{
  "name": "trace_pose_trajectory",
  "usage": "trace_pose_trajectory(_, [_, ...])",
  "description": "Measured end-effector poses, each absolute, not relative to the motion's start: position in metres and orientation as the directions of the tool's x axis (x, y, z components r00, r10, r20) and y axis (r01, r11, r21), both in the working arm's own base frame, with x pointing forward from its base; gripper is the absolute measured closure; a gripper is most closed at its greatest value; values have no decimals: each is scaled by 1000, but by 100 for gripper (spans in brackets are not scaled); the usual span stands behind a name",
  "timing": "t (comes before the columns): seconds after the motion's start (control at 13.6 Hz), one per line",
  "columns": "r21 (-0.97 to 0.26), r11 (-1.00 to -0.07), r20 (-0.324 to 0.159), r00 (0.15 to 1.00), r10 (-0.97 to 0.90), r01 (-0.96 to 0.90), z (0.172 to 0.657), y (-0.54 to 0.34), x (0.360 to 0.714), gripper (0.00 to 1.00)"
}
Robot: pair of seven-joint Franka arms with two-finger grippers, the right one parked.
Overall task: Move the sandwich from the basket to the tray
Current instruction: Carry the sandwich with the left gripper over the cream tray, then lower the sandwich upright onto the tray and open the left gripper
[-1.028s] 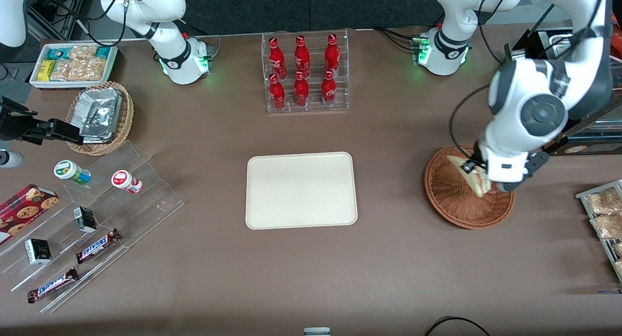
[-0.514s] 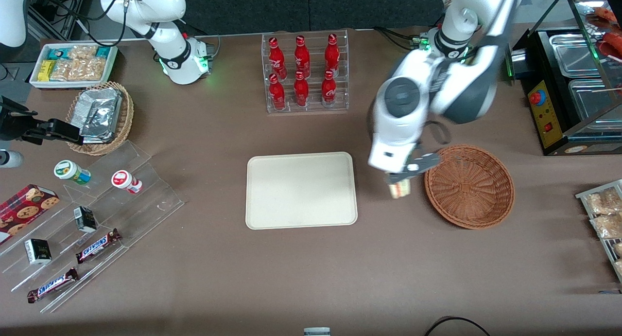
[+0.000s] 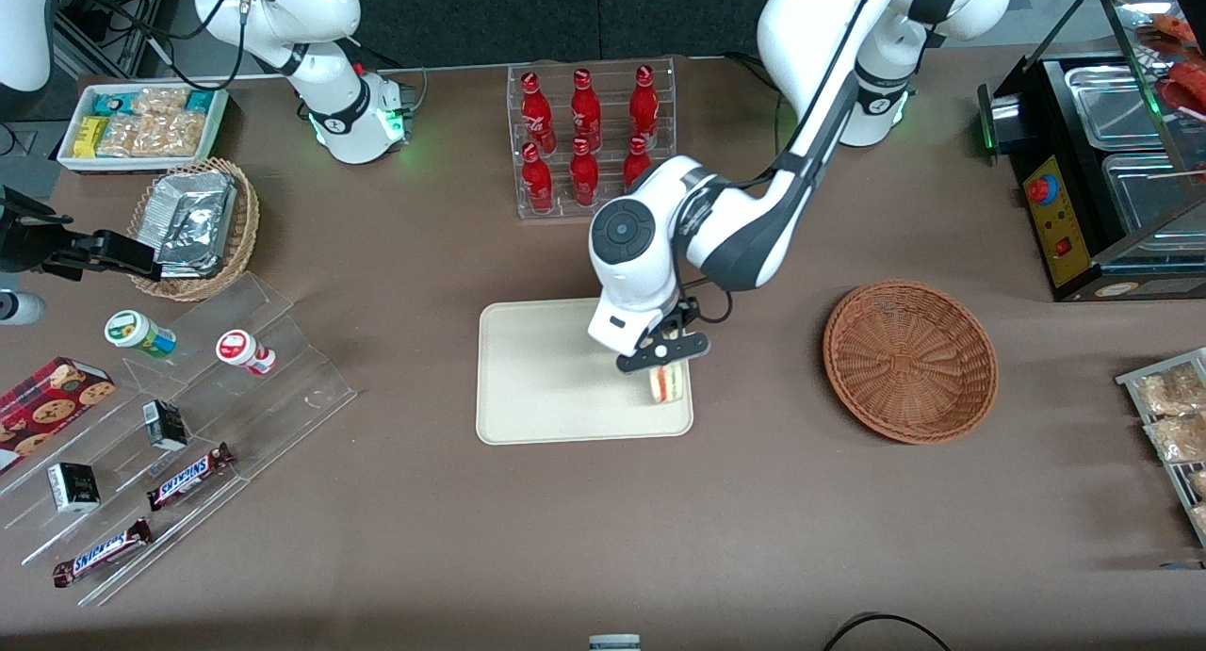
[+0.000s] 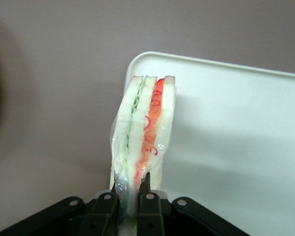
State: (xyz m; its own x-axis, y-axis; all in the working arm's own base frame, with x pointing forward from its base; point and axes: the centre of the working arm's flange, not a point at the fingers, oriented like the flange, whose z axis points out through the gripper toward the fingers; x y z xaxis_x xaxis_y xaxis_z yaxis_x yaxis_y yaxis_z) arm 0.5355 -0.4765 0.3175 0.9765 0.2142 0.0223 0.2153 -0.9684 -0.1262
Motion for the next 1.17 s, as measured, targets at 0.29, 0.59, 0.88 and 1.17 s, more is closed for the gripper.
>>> trace_pose_trajectory(0.29, [-65, -975, 60, 977, 207, 210, 289, -507, 524, 85])
trace_pose_trajectory(0.59, [-66, -979, 58, 981, 187, 191, 264, -521, 513, 85])
trace_pose_trajectory(0.88, [-79, -979, 50, 982, 185, 188, 251, -521, 512, 86])
trace_pose_trajectory(1.17, [-64, -979, 61, 980, 190, 194, 259, -523, 516, 47])
